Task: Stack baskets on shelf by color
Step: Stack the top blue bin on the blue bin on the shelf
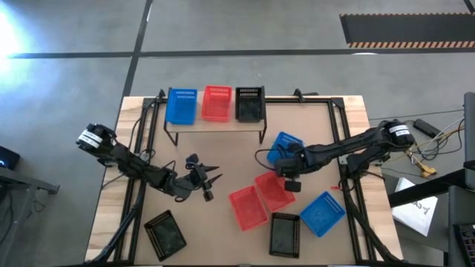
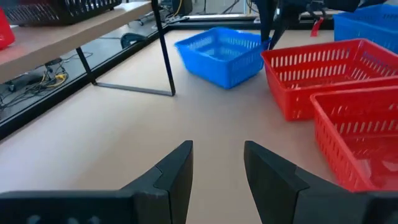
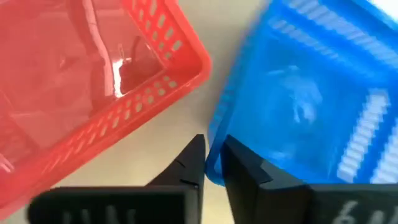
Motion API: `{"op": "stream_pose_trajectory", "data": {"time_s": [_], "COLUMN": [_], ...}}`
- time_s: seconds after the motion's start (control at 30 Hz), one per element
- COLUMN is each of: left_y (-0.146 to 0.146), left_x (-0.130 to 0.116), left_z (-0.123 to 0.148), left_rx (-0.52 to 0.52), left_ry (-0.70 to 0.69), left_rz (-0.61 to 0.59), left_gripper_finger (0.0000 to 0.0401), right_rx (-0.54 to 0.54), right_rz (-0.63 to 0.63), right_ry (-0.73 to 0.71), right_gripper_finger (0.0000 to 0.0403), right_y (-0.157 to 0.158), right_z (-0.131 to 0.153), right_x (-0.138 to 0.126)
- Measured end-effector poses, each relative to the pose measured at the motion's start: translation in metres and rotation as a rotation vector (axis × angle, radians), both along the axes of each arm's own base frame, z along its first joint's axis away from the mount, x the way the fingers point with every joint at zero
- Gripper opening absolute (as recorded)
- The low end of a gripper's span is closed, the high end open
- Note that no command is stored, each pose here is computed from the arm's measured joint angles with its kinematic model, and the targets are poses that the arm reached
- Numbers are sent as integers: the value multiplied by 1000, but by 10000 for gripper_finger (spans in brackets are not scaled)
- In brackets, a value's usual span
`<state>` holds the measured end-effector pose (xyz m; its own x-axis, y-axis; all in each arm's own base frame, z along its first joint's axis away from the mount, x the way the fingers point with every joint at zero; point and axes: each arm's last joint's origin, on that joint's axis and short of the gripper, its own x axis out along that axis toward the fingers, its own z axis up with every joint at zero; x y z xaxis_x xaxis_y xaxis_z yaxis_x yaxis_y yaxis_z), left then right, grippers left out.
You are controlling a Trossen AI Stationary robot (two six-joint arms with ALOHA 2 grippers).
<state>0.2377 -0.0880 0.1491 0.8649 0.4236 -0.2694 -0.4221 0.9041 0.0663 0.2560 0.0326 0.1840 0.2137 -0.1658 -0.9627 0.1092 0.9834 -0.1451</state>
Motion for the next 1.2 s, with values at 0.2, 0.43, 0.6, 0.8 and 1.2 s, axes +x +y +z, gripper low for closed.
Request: {"op": "stream_pose_trajectory", "data": {"time_s": [0.2,0.43,0.6,0.8,1.2], "left_y": [-7,-18,-34,-58,-85], "left_x": [1,0,-4,-27,-66], "left_z": [14,47,77,110,115], "left_rx": [53,168,245,277,271], "left_ry": [-16,-62,-109,-172,-173], "left_rz": [-46,-105,-171,-172,-91], "left_gripper_finger": [128,128,128,128,128], "right_rx": [-93,-125,-122,-94,-86], "right_rz": [43,147,283,439,369], "right_ry": [-84,-281,-413,-481,-483], "right_gripper_finger": [14,13,13,13,13], "right_y": [18,46,66,91,114], "right_z": [26,68,74,58,5], "right_x": [-9,4,40,101,205]}}
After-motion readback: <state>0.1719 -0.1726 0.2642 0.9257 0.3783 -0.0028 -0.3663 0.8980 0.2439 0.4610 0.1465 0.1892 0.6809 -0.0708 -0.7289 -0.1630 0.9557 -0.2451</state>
